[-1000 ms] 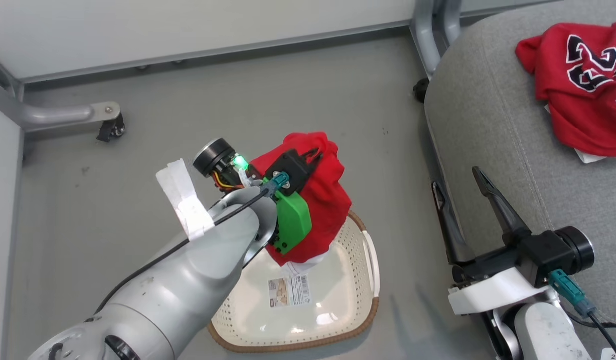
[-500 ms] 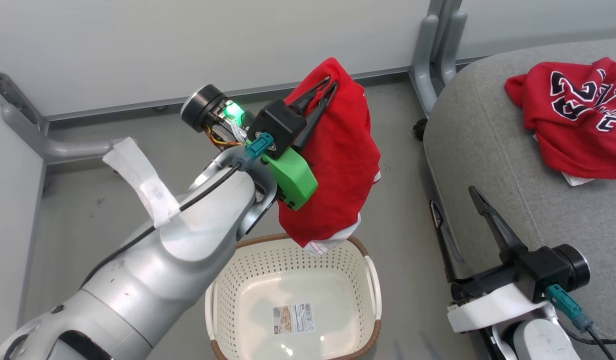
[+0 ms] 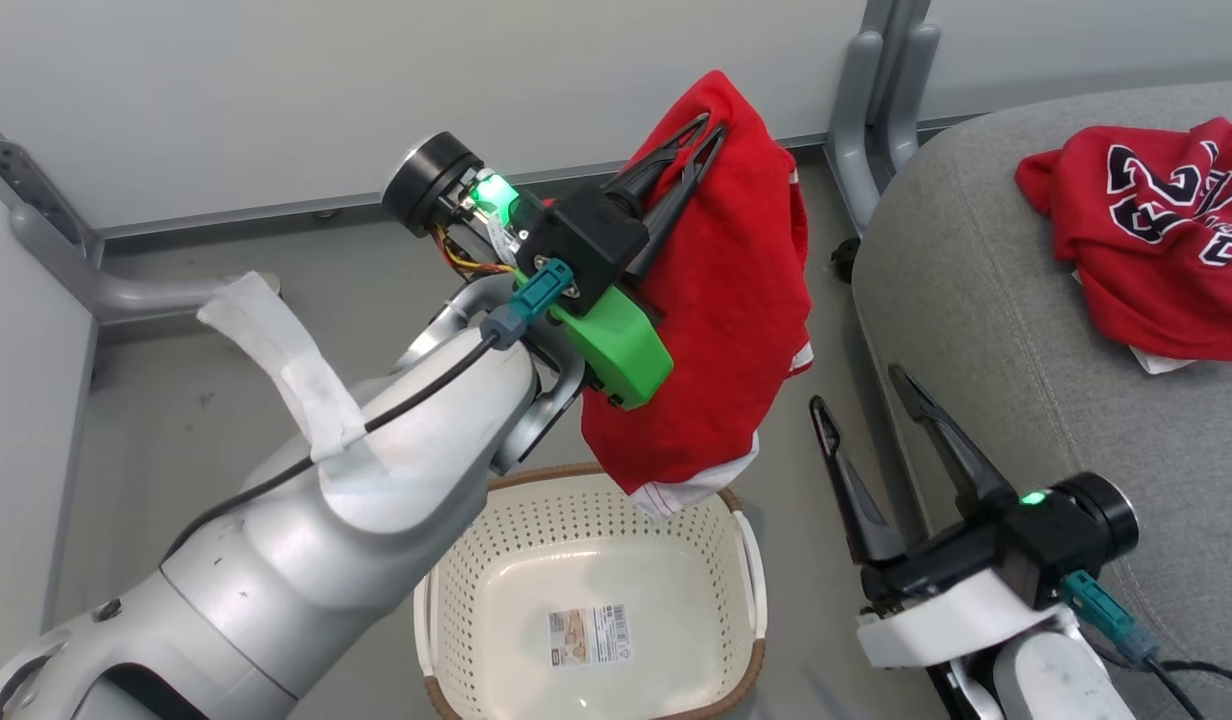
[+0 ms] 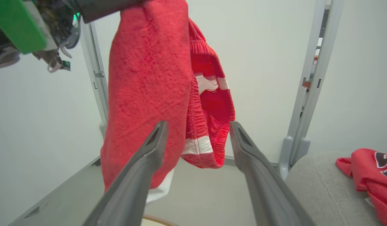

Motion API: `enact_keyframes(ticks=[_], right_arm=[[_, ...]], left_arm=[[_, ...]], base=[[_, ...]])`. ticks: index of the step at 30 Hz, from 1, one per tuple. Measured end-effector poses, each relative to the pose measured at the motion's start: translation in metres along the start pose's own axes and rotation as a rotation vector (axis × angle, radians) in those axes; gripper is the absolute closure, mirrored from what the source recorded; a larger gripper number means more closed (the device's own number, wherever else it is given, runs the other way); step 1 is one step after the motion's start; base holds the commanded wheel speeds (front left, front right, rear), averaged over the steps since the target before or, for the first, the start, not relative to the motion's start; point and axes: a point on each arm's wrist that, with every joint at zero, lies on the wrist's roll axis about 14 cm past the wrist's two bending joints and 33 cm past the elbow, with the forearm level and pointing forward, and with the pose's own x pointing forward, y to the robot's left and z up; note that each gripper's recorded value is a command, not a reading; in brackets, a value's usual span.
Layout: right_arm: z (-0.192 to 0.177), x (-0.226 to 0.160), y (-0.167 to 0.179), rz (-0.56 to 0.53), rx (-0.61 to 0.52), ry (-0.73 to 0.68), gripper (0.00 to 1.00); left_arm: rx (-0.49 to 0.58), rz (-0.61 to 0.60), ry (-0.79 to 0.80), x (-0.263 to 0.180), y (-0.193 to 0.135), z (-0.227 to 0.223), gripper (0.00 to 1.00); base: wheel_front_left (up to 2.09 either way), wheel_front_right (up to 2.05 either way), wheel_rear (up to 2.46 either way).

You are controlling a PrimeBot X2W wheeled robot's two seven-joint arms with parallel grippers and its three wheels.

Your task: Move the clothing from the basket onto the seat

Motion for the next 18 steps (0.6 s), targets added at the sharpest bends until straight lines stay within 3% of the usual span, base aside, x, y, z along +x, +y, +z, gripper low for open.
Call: enact_keyframes(ticks=[10,18], right_arm=[[0.023,0.048,0.029,0.131,-0.042,-0.097,0.0],[-0.014,0.066,0.031,0.162,-0.073,0.003,0.0]], left_arm=[[-0.019,-0.027,-0.015,0.001,-0.013,0.002,1.0],[-0.035,-0.04,-0.021,-0.001,-0.018,0.001,1.0]], base=[[0.0,0.0,0.0],[0.0,0.0,0.0]])
